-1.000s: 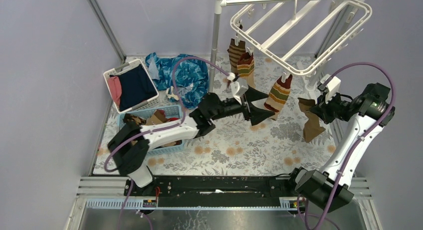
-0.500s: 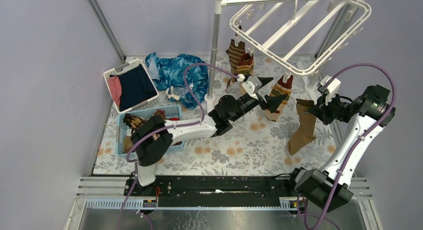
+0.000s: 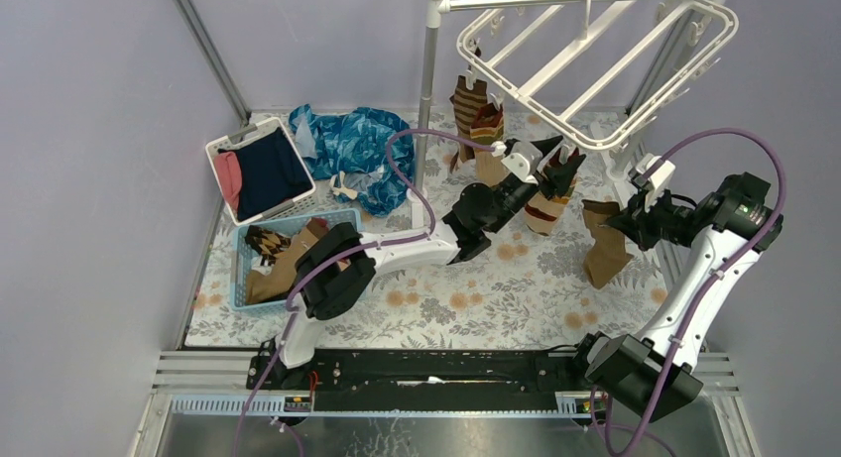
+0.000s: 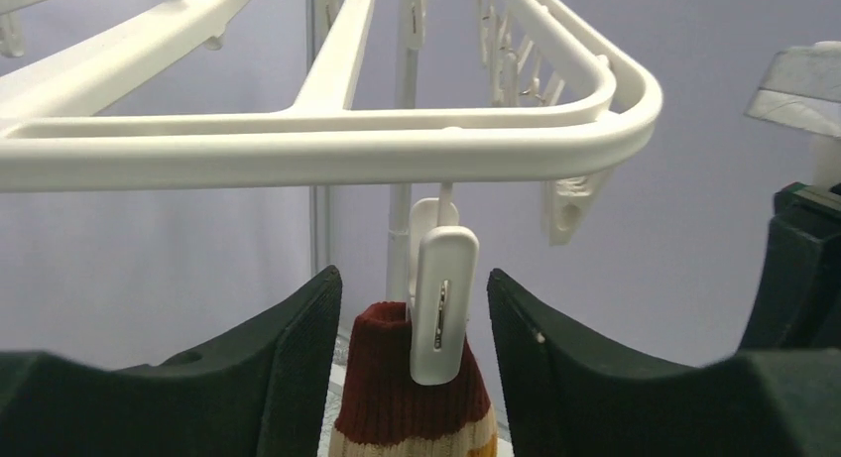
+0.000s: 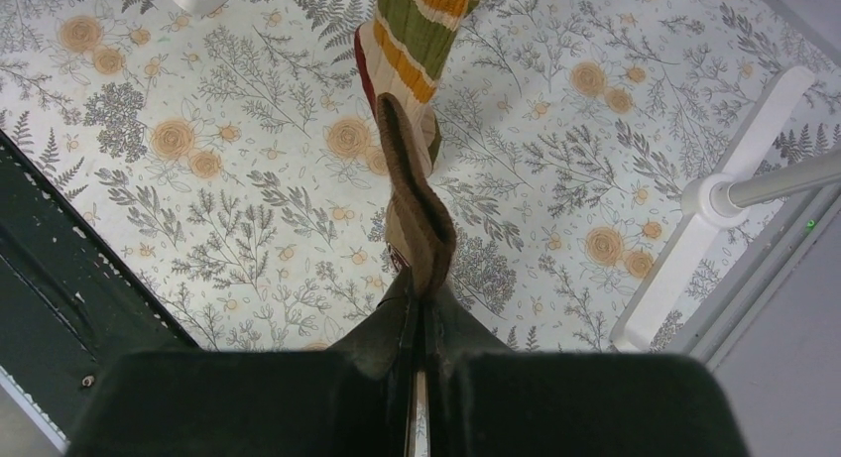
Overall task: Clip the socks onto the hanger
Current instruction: Rotate the hanger at the clothesline.
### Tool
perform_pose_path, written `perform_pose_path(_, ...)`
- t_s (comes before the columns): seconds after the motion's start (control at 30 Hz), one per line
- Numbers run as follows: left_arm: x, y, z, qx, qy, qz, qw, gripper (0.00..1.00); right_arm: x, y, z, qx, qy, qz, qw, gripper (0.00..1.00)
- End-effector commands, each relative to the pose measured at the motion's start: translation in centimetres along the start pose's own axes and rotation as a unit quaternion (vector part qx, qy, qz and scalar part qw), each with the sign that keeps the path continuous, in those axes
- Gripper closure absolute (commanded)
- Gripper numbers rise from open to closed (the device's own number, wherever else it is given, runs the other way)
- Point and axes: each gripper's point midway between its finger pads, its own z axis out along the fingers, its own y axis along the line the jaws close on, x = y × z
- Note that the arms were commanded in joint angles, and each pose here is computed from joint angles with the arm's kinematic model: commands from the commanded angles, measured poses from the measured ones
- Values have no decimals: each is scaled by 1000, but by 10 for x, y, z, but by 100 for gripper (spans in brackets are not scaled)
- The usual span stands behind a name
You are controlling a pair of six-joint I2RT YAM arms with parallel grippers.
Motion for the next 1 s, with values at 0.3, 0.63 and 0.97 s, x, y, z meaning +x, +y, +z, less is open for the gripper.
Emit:
perform_pose_path(0.3, -51, 33, -8, -43, -58, 46, 996, 68, -10, 15, 3, -17, -39, 7, 999, 100)
perform_pose_path(0.63, -73, 83, -27, -44, -54, 29, 997, 75, -23, 24, 9, -37, -81, 2, 996, 100)
perform_pose_path(0.97, -64, 131, -30, -29, -14, 12, 999, 77, -42, 68, 38, -161, -118, -12, 980, 99)
